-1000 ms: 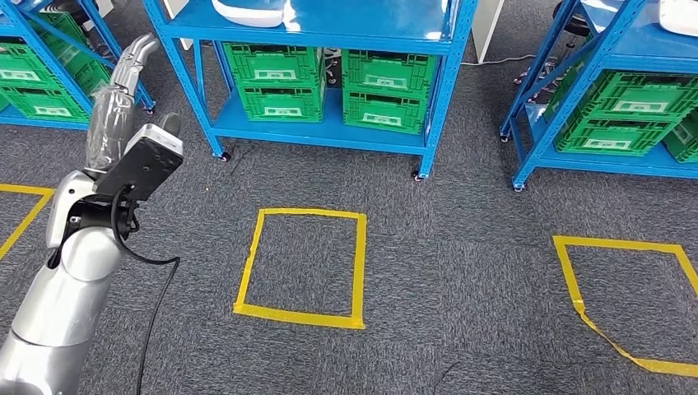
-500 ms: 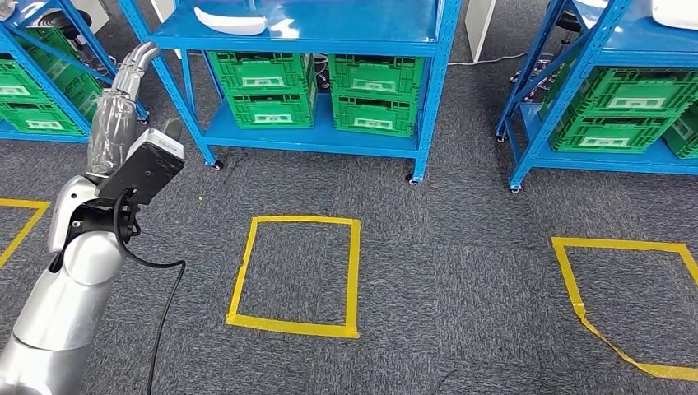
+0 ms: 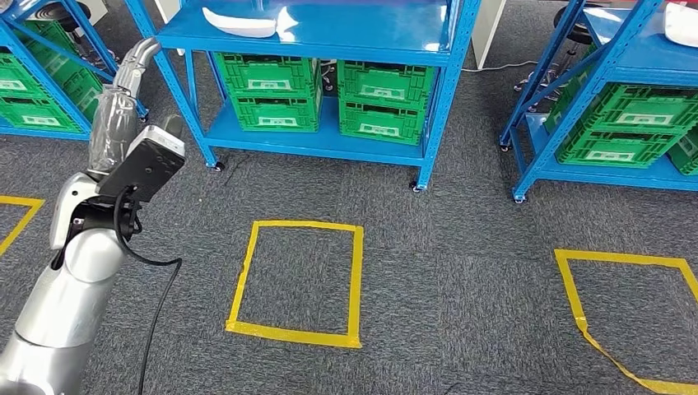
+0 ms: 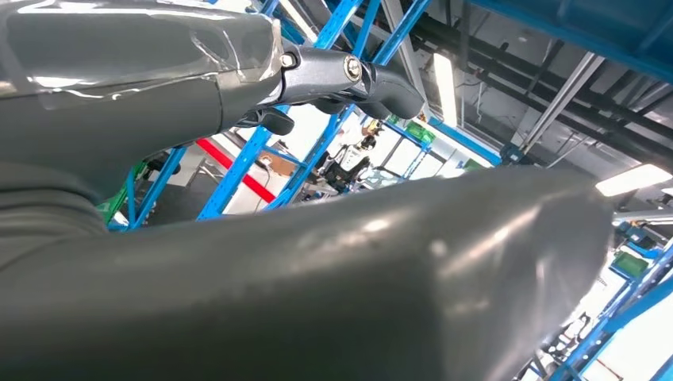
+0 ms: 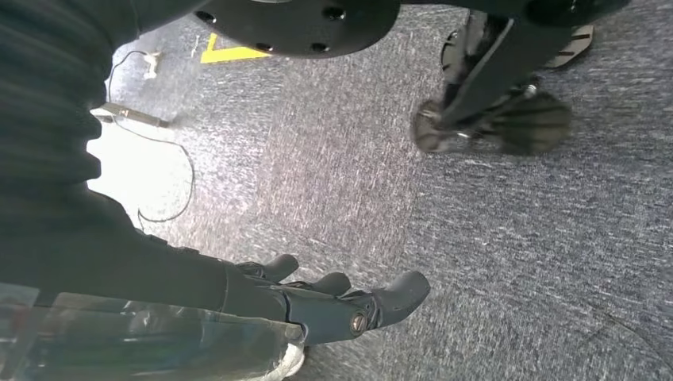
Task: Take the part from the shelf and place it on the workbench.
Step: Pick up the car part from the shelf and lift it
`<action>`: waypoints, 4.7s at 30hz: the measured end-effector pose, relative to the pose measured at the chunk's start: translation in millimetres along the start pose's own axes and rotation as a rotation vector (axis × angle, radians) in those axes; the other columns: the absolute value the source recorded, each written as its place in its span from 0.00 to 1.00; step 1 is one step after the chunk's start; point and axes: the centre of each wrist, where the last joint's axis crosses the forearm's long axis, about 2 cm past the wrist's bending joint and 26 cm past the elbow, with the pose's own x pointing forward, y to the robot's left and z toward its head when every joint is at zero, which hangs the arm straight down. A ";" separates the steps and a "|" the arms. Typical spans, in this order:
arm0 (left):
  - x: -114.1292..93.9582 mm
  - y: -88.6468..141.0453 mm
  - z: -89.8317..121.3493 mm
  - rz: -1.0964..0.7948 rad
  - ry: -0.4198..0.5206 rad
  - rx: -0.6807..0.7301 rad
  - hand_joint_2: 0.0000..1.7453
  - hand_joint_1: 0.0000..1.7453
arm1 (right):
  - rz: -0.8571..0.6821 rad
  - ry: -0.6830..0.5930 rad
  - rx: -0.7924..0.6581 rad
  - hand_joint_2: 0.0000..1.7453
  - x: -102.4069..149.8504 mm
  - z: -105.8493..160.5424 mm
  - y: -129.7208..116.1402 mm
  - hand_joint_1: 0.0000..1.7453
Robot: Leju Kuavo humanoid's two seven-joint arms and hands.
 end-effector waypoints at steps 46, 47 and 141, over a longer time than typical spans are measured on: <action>-4.0 1.1 2.6 -0.004 0.017 0.010 0.00 0.00 | 0.013 -0.004 0.003 1.00 1.7 -0.1 -0.3 0.00; -3.8 1.4 2.1 -0.004 0.016 0.011 0.00 0.00 | 0.013 -0.004 0.004 1.00 2.0 -0.1 0.1 0.00; -44.9 -25.4 41.1 0.087 0.161 -0.033 0.00 0.00 | 0.066 0.027 -0.144 1.00 -24.5 -1.4 -47.1 0.00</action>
